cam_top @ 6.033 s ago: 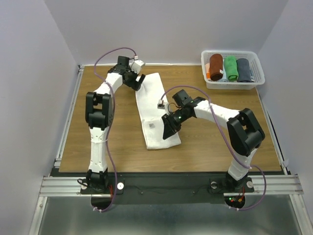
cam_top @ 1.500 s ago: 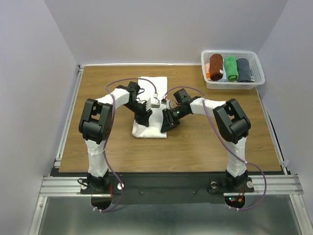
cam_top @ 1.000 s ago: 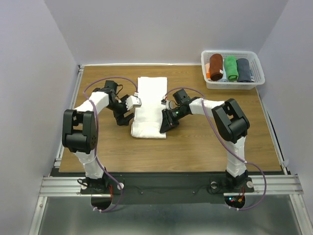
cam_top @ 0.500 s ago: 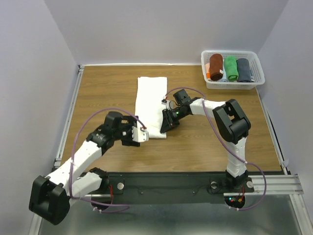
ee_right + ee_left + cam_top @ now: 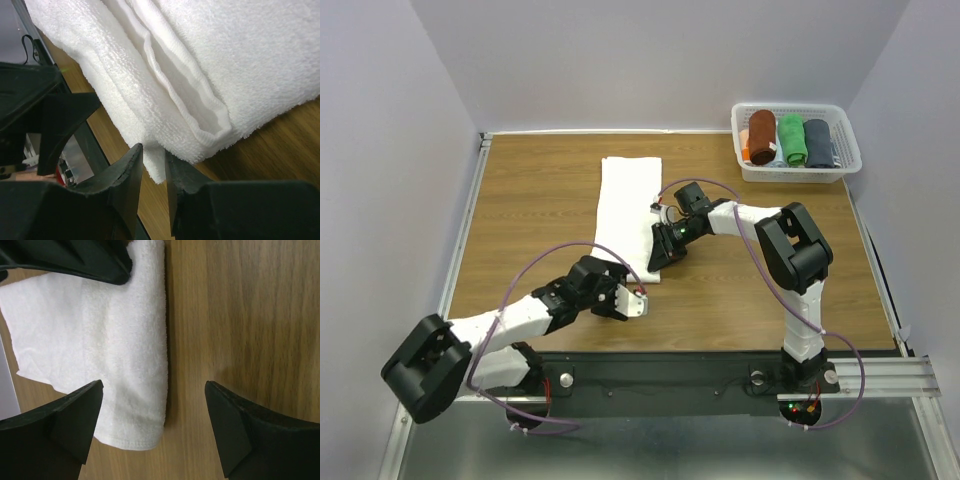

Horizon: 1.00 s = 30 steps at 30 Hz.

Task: Roll the towels
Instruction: Roll the towel

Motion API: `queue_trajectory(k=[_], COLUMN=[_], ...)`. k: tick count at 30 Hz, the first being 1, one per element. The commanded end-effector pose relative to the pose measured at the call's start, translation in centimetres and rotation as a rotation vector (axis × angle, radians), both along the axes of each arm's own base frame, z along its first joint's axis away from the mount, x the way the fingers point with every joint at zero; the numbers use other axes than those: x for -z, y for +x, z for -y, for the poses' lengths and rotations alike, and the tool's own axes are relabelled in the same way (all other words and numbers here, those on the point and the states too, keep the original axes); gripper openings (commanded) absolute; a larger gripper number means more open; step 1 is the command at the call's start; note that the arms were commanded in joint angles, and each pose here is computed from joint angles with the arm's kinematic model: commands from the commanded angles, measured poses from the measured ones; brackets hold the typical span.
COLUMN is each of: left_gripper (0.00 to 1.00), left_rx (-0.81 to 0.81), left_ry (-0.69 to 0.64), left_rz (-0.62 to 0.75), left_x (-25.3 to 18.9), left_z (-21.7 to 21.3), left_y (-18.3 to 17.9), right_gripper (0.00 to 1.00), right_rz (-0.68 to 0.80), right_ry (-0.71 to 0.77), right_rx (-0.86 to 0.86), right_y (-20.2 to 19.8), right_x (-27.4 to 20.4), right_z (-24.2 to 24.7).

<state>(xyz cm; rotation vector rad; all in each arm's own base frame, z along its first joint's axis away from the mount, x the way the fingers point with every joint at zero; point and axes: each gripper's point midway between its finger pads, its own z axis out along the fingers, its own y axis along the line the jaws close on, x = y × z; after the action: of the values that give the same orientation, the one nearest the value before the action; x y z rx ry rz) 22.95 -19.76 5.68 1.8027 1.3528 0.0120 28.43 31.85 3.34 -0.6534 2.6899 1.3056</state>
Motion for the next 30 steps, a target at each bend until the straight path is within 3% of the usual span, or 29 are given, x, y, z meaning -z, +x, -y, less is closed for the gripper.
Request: queue_trajectory(k=[1,10,13,14,17,25,28,29,30], left_gripper=[0.87,0.72,0.56,0.46,0.28,0.06,0.02,0.01,0.01], left_rx=[-0.022,-0.055,-0.076,-0.071,-0.035,0.072,0.104,0.105,0.106], left_ry=[0.041,0.113,0.144,0.157,0.185,0.177,0.162,0.175,0.173], left_rz=[0.102,0.127,0.135,0.119,-0.001,-0.558,-0.726,-0.785,-0.829], left_x=[1.1,3.3,3.1,3.3,4.1,4.7,3.8,4.3,4.2], left_z=[0.0,0.4,0.2,0.1,0.5,1.4,2.5,2.5,2.7], left_y=[2.1,4.4,4.9,4.8,3.6,-2.7,-4.0,-4.6,-5.0], right_gripper=[0.31,0.31,0.29,0.29,0.27,0.39,0.52,0.65,0.7], right_rz=[0.034,0.038,0.034,0.032,0.035,0.138,0.212,0.24,0.268], right_ry=[-0.099,-0.102,-0.097,-0.096,-0.073,0.063,0.108,0.117,0.124], right_rx=[-0.003,-0.009,-0.009,-0.008,-0.018,-0.022,0.004,0.017,0.022], right_y=[0.2,0.1,0.1,0.1,-0.1,1.0,1.9,2.4,2.5], right_x=[2.8,2.9,2.8,2.9,2.2,-3.4,-6.3,-7.1,-7.9], right_z=[1.2,1.3,1.3,1.3,1.1,2.7,4.2,5.0,5.4])
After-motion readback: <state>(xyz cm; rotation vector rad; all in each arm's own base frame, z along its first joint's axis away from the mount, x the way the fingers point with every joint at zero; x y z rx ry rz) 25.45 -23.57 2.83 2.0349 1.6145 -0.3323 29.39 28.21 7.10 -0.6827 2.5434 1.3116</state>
